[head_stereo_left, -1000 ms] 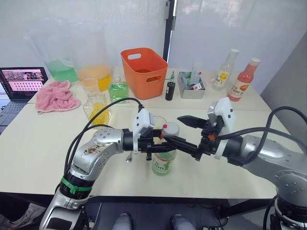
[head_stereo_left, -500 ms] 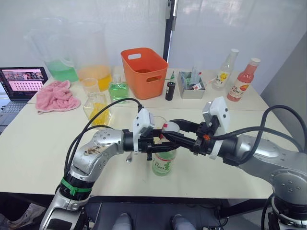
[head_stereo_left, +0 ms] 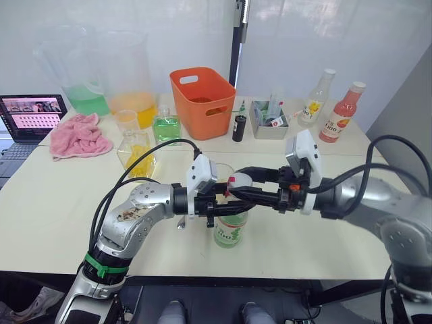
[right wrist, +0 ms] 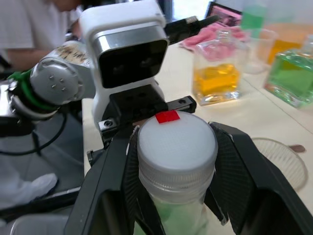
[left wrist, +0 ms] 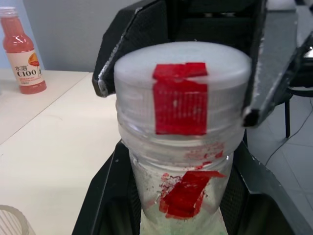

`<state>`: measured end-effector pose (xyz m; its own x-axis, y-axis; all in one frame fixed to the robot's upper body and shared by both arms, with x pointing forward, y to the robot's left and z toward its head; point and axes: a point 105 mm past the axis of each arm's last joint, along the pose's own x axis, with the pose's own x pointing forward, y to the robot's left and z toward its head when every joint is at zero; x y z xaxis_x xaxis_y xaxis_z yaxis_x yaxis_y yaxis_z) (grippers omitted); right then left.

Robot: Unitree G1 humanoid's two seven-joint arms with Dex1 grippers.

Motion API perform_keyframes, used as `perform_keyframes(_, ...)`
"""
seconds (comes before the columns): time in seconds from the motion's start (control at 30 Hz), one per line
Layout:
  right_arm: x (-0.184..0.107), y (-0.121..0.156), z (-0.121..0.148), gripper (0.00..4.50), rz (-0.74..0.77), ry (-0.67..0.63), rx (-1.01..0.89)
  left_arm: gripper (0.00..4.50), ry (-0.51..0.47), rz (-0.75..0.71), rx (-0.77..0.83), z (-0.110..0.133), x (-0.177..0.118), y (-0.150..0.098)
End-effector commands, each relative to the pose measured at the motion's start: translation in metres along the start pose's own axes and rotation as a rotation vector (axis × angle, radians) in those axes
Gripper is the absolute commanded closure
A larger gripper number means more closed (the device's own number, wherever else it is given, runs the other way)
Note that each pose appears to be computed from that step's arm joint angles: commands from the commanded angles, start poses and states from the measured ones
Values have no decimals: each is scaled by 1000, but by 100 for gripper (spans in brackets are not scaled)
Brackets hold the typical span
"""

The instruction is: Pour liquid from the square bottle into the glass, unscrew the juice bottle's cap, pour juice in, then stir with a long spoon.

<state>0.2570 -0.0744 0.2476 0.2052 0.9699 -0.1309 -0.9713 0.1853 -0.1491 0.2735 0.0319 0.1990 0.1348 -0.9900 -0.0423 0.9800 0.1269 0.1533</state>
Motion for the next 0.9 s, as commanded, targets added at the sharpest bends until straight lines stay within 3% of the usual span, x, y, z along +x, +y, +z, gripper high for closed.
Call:
perform_keyframes(0.03, 5, 10, 7, 282, 251, -14, -102, 298, 42, 0, -25, -9, 0, -1)
perform_keyframes(0.37, 11, 0, 12, 282, 437, 16, -220, 298, 48, 37, -14, -6, -6, 0)
perform_keyframes(0.73, 12, -7, 18, 282, 413, -6, -230, 298, 46, 43, -12, -2, -7, -3)
perform_keyframes(0.9, 1, -10, 51, 282, 407, -65, -233, 298, 41, 32, -13, -1, -5, -3)
